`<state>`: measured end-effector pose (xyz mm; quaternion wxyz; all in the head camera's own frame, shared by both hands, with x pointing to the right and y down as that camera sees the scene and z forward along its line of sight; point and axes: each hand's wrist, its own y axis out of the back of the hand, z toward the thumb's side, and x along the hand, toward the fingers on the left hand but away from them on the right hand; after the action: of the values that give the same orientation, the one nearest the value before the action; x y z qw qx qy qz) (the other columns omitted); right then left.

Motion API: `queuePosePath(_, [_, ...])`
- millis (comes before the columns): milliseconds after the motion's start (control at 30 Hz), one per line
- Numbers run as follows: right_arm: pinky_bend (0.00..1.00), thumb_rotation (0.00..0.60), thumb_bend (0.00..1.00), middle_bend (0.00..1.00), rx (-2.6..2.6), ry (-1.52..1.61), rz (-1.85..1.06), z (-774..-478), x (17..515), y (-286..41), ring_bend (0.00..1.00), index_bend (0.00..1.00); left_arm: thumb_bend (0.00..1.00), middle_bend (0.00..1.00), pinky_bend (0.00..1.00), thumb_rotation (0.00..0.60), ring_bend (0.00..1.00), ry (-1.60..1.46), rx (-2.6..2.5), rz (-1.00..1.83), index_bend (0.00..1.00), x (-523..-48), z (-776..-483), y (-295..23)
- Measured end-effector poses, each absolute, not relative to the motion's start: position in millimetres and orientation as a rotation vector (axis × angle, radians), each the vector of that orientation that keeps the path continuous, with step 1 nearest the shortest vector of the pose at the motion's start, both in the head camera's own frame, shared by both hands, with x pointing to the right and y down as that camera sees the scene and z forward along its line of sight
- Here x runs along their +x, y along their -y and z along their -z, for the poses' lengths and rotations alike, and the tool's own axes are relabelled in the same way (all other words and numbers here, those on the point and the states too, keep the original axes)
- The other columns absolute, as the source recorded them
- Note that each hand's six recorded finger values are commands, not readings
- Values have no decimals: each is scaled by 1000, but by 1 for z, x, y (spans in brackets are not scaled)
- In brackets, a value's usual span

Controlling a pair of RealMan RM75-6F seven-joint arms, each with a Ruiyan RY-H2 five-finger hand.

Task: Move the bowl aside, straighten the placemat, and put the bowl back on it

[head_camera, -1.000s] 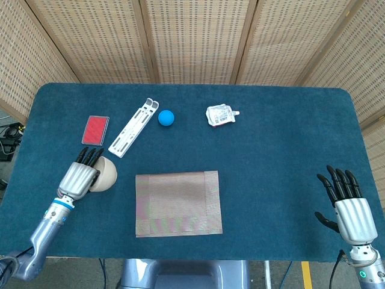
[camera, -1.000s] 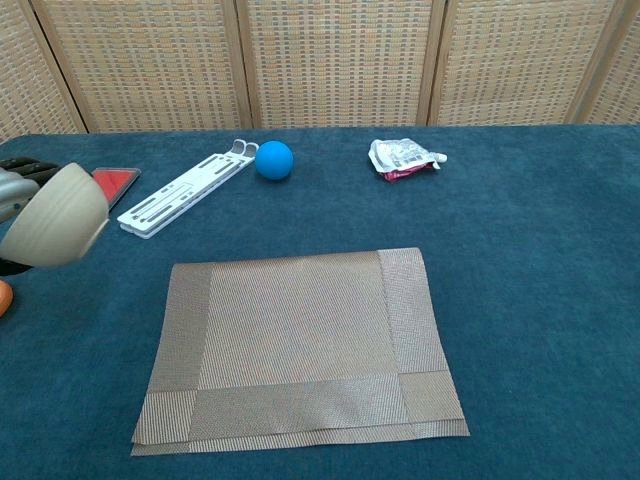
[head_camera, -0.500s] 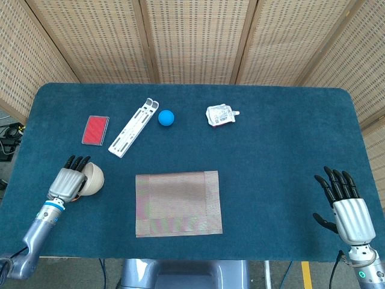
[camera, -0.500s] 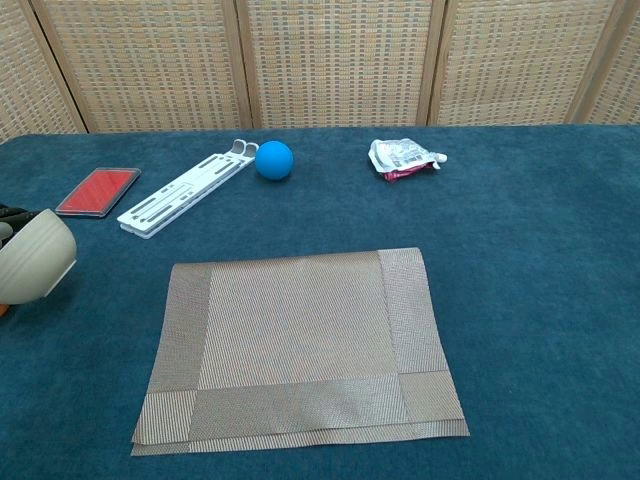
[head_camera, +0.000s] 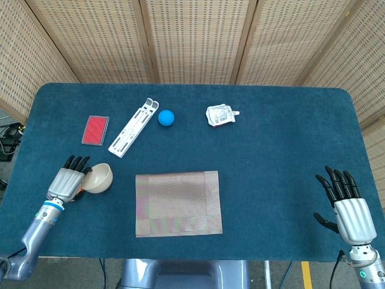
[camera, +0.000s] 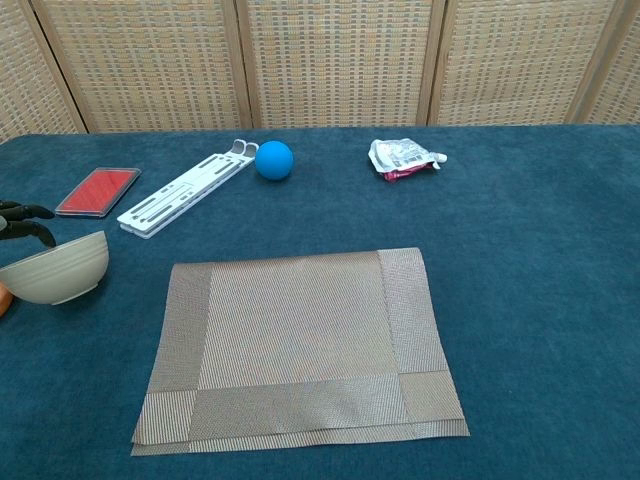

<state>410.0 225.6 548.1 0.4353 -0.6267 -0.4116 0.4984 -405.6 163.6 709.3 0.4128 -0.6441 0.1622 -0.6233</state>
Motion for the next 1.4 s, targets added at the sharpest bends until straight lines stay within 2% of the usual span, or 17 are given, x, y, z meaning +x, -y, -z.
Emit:
queuePosePath(300, [0, 600, 18, 0, -1559, 1027, -1239, -547, 410, -226, 0, 161, 227, 0, 0, 600, 0, -526, -1659, 1474, 124, -397, -678, -164])
queuePosePath(567, [0, 600, 18, 0, -1554, 1038, -1233, -545, 410, -225, 0, 161, 183, 0, 0, 600, 0, -610, -1721, 1382, 147, -380, -652, -167])
queuePosePath(667, [0, 600, 18, 0, -1552, 1043, -1228, -543, 411, -225, 0, 161, 183, 0, 0, 600, 0, -620, -1746, 1338, 230, -367, -643, -171])
queuePosePath(767, [0, 600, 18, 0, -1551, 1049, -1226, -541, 411, -225, 0, 161, 192, 0, 0, 600, 0, -597, -1784, 1277, 375, -342, -637, -181])
queuePosePath(833, [0, 600, 18, 0, -1550, 1051, -1225, -541, 412, -225, 0, 161, 223, 0, 0, 600, 0, -574, -1794, 1252, 462, -327, -636, -187])
queuePosePath(933, [0, 600, 18, 0, -1550, 1058, -1223, -540, 413, -224, 0, 162, 321, 0, 0, 600, 0, -542, -1814, 1220, 518, -306, -639, -198])
queuePosePath(1033, [0, 600, 17, 0, -1551, 1069, -1222, -538, 414, -223, 0, 162, 366, 0, 0, 600, 0, -505, -1846, 1192, 524, -285, -645, -211])
queuePosePath(1200, [0, 600, 18, 0, -1555, 1085, -1220, -536, 418, -222, 0, 162, 368, 0, 0, 600, 0, -428, -1908, 1164, 515, -255, -661, -239])
queuePosePath(1400, [0, 600, 17, 0, -1555, 1097, -1217, -534, 420, -221, 0, 161, 440, 0, 0, 600, 0, -368, -1927, 1153, 530, -244, -669, -259])
